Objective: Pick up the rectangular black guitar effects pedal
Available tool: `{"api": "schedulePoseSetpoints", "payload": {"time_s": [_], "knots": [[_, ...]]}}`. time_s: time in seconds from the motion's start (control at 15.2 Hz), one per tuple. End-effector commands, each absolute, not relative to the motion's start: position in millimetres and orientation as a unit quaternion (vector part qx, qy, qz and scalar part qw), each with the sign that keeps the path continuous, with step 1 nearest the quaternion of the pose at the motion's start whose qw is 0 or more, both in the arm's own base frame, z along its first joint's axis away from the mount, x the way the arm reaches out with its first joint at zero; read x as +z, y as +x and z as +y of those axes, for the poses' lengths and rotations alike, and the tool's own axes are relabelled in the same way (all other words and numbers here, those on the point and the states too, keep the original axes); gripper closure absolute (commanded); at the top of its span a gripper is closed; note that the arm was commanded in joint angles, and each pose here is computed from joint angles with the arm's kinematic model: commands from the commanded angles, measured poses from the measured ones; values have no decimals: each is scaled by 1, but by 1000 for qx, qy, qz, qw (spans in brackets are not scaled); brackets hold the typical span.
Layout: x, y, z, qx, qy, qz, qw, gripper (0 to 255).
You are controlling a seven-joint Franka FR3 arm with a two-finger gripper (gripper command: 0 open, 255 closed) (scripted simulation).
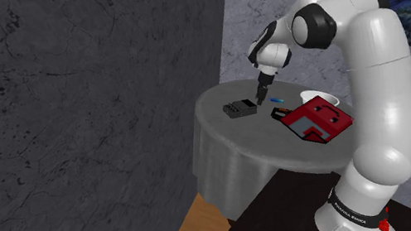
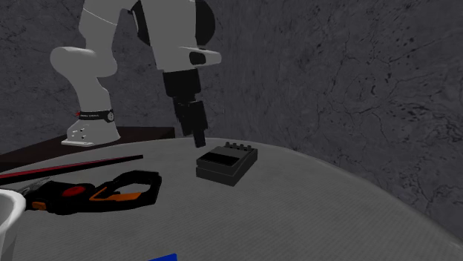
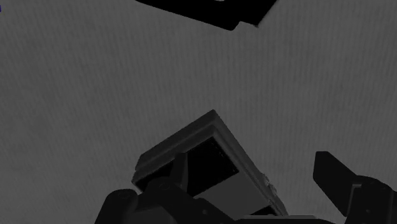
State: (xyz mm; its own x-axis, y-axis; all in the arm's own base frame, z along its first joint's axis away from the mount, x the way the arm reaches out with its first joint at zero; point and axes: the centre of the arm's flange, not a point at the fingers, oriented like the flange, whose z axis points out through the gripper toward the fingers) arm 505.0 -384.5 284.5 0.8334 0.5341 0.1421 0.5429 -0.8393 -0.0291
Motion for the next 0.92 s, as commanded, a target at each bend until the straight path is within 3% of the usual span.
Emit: {"api": "schedulePoseSetpoints", "payload": {"time_s": [0.0, 0.73, 0.79, 0.86], "knots": [[264, 521, -401, -66, -952, -298, 37, 0], [214, 531, -409, -66, -949, -307, 37, 0], [215, 530, -409, -66, -949, -307, 37, 255], [215, 530, -409, -66, -949, -307, 37, 255]]}}
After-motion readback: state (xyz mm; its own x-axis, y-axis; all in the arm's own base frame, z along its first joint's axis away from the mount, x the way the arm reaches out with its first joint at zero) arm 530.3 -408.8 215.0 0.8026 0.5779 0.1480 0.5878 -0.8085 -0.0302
